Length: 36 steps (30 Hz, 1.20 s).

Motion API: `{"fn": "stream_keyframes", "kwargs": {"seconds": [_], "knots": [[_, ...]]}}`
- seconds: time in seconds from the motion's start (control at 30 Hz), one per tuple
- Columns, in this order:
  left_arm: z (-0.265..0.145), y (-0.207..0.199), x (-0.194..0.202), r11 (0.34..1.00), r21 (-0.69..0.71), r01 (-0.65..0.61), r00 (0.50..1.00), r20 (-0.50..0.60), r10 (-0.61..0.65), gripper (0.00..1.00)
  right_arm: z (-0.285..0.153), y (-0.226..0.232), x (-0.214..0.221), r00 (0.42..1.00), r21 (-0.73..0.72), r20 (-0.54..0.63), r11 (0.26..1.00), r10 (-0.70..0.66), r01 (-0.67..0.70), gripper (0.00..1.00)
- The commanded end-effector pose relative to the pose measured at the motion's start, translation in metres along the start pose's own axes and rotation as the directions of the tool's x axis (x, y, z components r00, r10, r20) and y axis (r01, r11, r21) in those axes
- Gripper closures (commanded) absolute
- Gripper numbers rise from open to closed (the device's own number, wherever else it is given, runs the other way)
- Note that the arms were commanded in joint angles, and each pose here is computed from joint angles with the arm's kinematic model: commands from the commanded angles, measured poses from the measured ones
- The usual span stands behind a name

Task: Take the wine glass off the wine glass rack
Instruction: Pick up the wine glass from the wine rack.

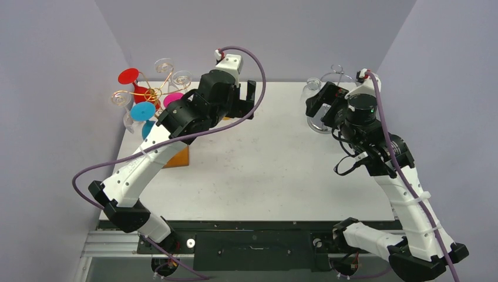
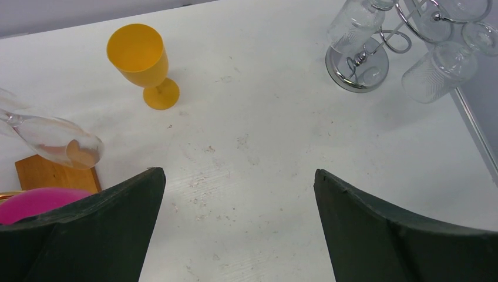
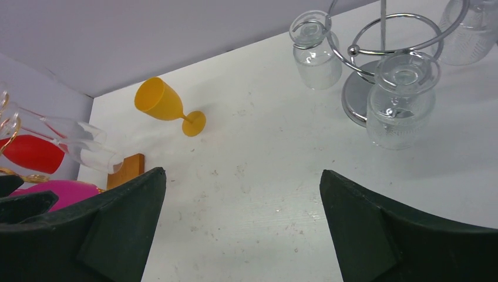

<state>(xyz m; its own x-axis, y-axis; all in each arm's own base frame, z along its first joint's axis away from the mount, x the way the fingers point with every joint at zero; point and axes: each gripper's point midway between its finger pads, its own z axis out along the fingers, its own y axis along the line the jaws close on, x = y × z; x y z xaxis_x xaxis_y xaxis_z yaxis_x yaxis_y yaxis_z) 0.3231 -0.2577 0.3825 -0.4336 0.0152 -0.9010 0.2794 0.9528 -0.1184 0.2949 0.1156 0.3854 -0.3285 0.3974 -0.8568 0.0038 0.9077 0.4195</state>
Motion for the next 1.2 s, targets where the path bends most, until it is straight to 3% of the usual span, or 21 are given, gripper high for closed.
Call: {"fn": "stream_keyframes", "kwargs": {"seconds": [0.0, 0.33, 0.6, 0.97, 1.17], "knots": [[-0.015, 0.001, -0.018, 0.998, 0.055, 0.023, 0.998, 0.049, -0.026, 0.04, 0.001, -0.016, -0.016, 0.999, 0.047, 0.035, 0.999, 0.026, -0.027, 0.0], [-0.018, -0.004, -0.003, 0.989, 0.148, 0.008, 1.0, 0.003, -0.008, 0.04, 0.004, -0.063, -0.026, 0.987, 0.118, 0.04, 0.98, 0.158, -0.162, 0.02], [-0.013, -0.01, 0.024, 0.978, 0.209, 0.012, 0.998, -0.065, 0.002, 0.04, 0.014, -0.127, -0.013, 0.943, 0.218, 0.036, 0.918, 0.331, -0.33, 0.08], [-0.013, -0.01, 0.025, 0.972, 0.233, 0.017, 0.999, -0.052, -0.005, 0.04, 0.058, -0.145, 0.002, 0.841, 0.149, 0.008, 0.831, 0.542, -0.537, 0.33], [-0.012, -0.012, 0.025, 0.969, 0.244, 0.031, 0.999, -0.05, -0.019, 0.04, 0.077, -0.152, 0.008, 0.774, 0.135, 0.035, 0.764, 0.633, -0.631, 0.52]]}}
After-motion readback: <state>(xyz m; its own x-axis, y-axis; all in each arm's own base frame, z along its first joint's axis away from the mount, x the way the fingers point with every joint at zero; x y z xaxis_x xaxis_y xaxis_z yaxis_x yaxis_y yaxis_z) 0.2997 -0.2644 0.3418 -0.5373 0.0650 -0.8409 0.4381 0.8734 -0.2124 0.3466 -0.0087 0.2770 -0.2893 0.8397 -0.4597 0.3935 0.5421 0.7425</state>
